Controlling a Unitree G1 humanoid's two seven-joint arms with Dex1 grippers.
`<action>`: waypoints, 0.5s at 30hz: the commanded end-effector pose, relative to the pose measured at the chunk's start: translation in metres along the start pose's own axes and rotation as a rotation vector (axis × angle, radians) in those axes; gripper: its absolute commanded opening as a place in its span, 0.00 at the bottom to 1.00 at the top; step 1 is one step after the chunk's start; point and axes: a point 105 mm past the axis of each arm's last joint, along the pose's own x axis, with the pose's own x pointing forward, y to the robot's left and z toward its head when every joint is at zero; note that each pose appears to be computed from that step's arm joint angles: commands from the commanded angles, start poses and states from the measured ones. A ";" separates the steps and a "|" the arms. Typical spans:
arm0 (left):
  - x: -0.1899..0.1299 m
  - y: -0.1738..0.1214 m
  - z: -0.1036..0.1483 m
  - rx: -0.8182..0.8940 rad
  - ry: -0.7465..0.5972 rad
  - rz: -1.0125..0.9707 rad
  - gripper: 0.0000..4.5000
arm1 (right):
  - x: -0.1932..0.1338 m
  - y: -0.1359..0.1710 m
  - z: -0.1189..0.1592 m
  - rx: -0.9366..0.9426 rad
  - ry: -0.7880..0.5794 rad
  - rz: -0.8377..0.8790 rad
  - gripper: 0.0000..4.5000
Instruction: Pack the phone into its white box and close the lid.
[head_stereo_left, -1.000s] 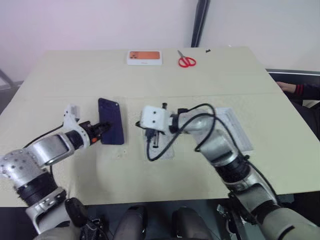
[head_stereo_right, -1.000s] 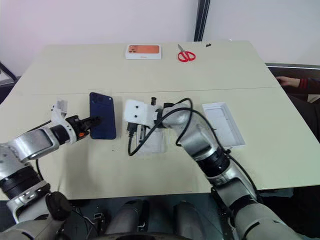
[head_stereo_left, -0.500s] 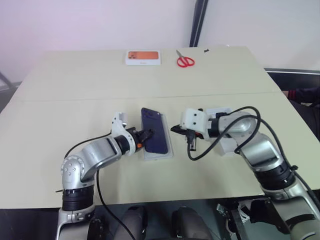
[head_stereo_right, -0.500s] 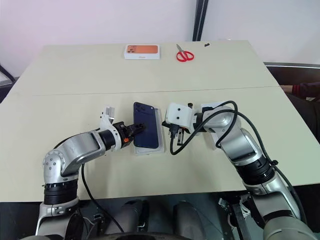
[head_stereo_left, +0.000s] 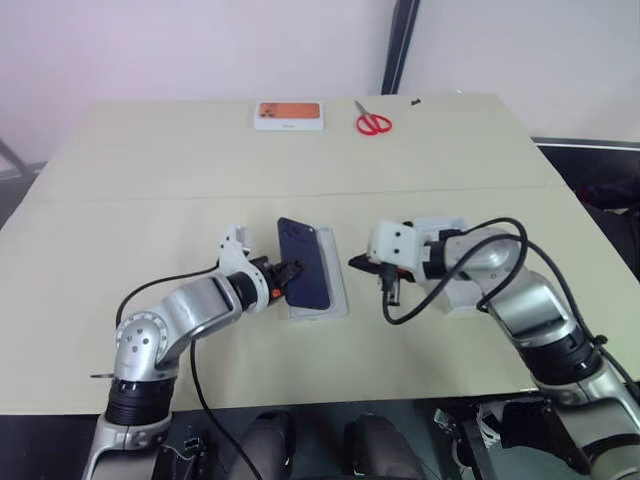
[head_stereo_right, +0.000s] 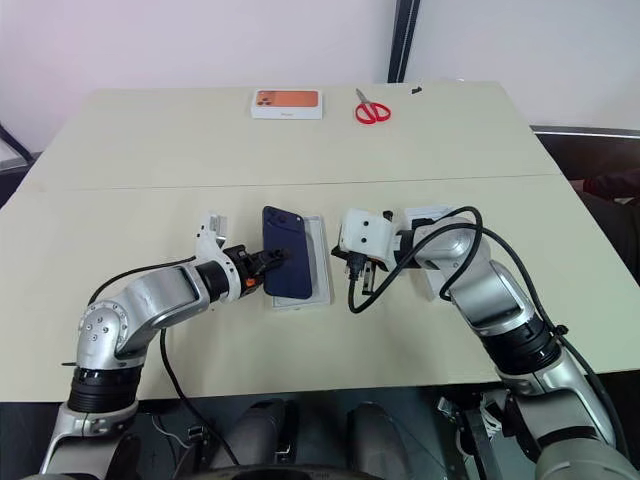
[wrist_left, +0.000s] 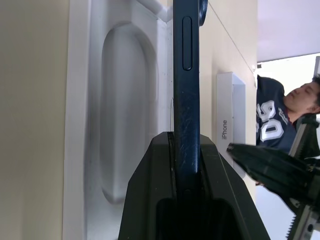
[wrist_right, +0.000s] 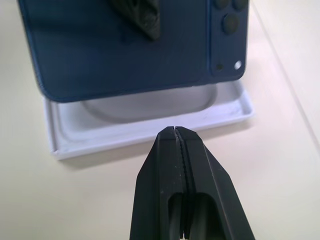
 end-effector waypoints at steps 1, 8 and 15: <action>-0.001 -0.012 0.000 0.016 -0.013 -0.062 0.00 | -0.008 -0.003 0.007 -0.038 -0.025 -0.015 0.00; 0.004 -0.014 -0.002 0.025 -0.001 -0.086 0.22 | -0.009 -0.002 0.004 -0.026 -0.017 -0.022 0.00; -0.006 -0.009 -0.001 0.096 0.014 -0.083 0.83 | -0.010 -0.004 0.003 -0.025 -0.015 -0.028 0.00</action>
